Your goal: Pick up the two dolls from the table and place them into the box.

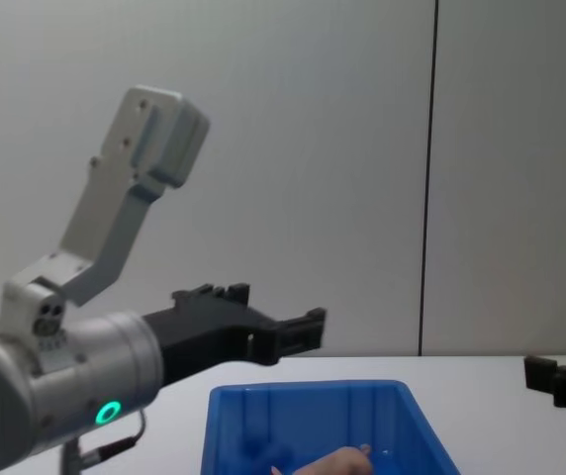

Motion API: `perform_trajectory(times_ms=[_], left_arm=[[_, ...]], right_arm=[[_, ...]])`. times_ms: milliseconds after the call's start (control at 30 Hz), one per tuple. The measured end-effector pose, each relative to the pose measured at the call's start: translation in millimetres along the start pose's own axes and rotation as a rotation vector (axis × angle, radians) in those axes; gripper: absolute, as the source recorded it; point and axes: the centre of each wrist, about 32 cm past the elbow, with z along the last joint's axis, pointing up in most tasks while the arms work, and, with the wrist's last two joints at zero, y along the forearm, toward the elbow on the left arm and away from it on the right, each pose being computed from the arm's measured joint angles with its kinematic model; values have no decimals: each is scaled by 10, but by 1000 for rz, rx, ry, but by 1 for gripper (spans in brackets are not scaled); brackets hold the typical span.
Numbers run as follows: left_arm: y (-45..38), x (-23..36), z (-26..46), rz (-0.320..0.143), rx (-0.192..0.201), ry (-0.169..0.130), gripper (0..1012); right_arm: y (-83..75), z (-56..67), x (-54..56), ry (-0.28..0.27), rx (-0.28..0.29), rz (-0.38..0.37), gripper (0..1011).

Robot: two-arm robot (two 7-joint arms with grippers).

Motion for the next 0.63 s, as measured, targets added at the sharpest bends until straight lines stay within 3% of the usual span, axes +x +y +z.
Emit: perform_trajectory(times_ms=[167,633], left_arm=[[-50,-30,38,-14,-22,-2,1001],[-56,-43,95,-17,-87,-9,1000]], right_arm=[[0,0,0,0,0,0,1001],[0,0,0,0,0,0,1001]])
